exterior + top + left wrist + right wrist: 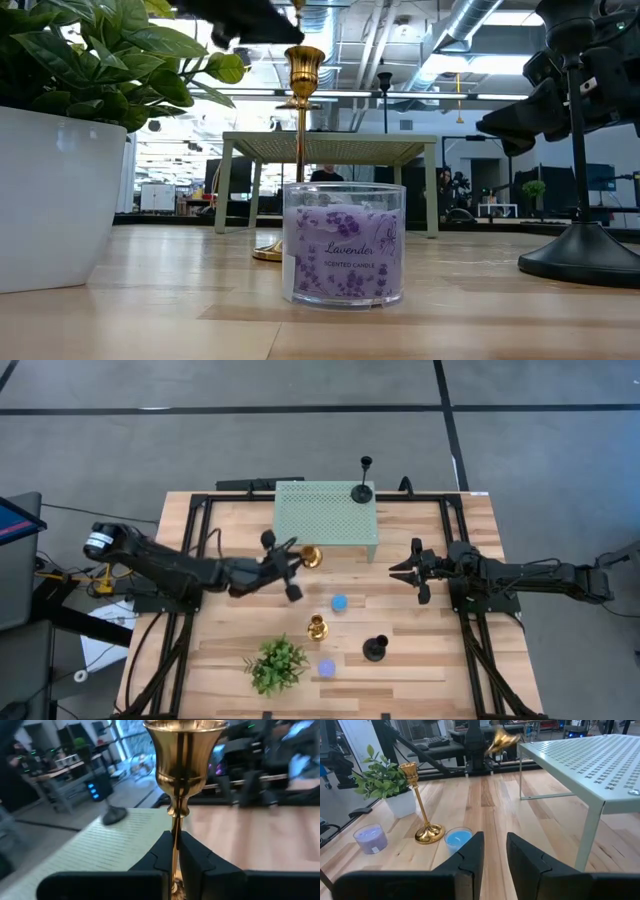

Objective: Pick & Place candle stick holders
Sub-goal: Put the gold candlestick on the shelf

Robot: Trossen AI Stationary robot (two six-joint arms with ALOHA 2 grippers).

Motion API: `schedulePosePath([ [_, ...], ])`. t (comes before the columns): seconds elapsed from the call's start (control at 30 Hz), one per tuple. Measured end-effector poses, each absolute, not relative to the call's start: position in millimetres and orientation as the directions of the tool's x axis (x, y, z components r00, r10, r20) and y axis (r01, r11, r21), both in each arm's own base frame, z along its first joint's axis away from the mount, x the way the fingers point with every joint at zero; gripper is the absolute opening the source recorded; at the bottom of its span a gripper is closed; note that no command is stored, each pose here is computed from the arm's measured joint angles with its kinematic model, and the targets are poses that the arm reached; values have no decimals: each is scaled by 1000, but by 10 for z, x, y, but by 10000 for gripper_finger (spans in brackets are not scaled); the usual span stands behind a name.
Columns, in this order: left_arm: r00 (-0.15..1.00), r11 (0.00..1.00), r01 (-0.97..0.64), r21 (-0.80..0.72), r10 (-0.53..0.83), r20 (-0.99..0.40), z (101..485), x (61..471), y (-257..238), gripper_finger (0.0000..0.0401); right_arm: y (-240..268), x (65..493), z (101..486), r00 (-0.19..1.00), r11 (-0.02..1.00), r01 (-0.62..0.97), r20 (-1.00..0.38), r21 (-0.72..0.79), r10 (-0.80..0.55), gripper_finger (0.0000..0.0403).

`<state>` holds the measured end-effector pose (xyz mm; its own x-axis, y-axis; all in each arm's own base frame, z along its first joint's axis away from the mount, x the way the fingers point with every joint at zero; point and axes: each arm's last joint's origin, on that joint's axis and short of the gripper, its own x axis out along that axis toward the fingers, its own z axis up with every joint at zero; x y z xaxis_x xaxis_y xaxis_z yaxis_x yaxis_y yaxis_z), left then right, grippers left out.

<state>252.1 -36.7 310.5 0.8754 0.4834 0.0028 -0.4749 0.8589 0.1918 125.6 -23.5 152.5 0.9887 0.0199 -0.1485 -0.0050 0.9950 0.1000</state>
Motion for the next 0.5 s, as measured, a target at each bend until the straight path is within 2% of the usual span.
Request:
schedulePosePath([
  [0.13, 828, 810, -547, 213, 560, -4, 3323, 2563, -100, 16, -235, 1256, 1525, 989, 995, -5, -148, 100, 20, 75],
  [0.3, 878, 861, -476, 179, 477, 37, 3458, 2567, 316, 16, -235, 1256, 1525, 989, 995, -5, -148, 100, 20, 75],
  [0.5, 873, 870, -487, 79, 486, 34, 3446, 2494, 874, 16, -235, 1255, 1522, 988, 995, -4, -152, 101, 20, 75],
])
